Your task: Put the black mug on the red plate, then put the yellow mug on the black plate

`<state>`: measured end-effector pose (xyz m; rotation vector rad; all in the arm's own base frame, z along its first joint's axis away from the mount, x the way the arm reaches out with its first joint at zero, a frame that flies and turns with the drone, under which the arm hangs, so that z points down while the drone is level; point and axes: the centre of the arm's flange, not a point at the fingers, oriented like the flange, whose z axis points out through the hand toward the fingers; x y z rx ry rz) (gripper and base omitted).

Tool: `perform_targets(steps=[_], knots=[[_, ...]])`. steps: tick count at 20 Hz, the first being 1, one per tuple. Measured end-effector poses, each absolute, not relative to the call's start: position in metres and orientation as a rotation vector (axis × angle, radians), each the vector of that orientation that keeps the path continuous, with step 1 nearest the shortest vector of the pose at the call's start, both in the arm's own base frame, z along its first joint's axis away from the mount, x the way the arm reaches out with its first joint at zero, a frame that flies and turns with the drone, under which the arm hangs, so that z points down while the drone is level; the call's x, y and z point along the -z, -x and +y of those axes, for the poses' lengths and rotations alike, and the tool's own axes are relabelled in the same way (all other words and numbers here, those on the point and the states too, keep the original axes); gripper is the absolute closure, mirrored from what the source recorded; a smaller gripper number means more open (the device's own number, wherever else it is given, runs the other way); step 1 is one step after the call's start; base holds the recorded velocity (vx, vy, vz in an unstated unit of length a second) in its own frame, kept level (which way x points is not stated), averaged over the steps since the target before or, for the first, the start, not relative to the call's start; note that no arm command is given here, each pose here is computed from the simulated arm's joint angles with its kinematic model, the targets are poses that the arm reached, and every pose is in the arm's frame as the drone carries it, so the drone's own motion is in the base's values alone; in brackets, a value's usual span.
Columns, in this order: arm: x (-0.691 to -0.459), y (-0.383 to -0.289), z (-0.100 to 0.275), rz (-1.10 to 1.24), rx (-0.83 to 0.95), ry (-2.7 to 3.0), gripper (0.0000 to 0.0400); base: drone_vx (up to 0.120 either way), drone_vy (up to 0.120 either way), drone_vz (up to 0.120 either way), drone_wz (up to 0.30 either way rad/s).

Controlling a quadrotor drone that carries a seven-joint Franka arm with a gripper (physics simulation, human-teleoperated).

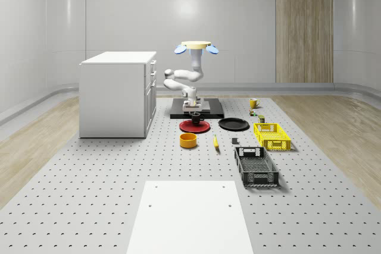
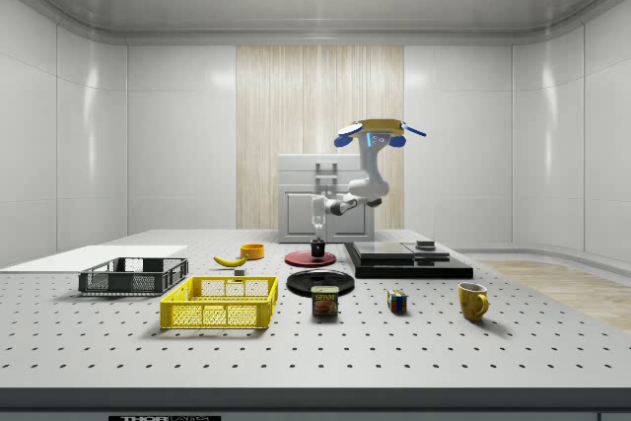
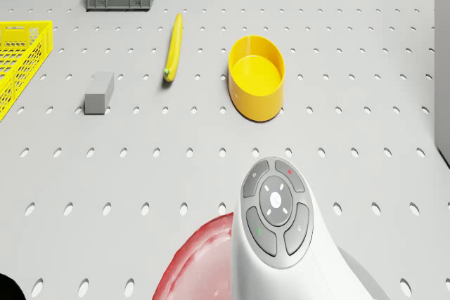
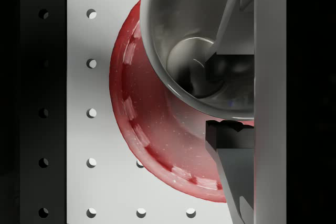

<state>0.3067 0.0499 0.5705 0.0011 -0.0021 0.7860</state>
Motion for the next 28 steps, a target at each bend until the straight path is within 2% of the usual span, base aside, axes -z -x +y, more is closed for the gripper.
perform_targets(steps=[1,3,5,7,9,13,15,28], knots=[[-0.572,-0.3067,0.050,-0.002,-0.786,-0.001,0.0290,0.000,0.000,0.000,0.000],[-0.575,-0.3068,0.050,-0.002,-0.786,-0.001,0.0176,0.000,0.000,0.000,0.000],[-0.574,-0.3068,0.050,-0.002,-0.786,-0.001,0.0107,0.000,0.000,0.000,0.000],[-0.569,-0.3068,0.050,-0.002,-0.786,-0.001,0.0065,0.000,0.000,0.000,0.000],[-0.563,-0.3068,0.050,-0.002,-0.786,-0.001,0.0039,0.000,0.000,0.000,0.000],[-0.549,-0.3068,0.050,-0.002,-0.786,-0.001,0.0014,0.000,0.010,0.120,0.000],[-0.545,-0.3068,0.050,-0.002,-0.786,-0.001,0.0009,-0.040,0.120,0.120,0.000],[-0.537,-0.3068,0.050,-0.002,-0.786,-0.001,0.0000,-0.120,0.120,0.000,0.000]])
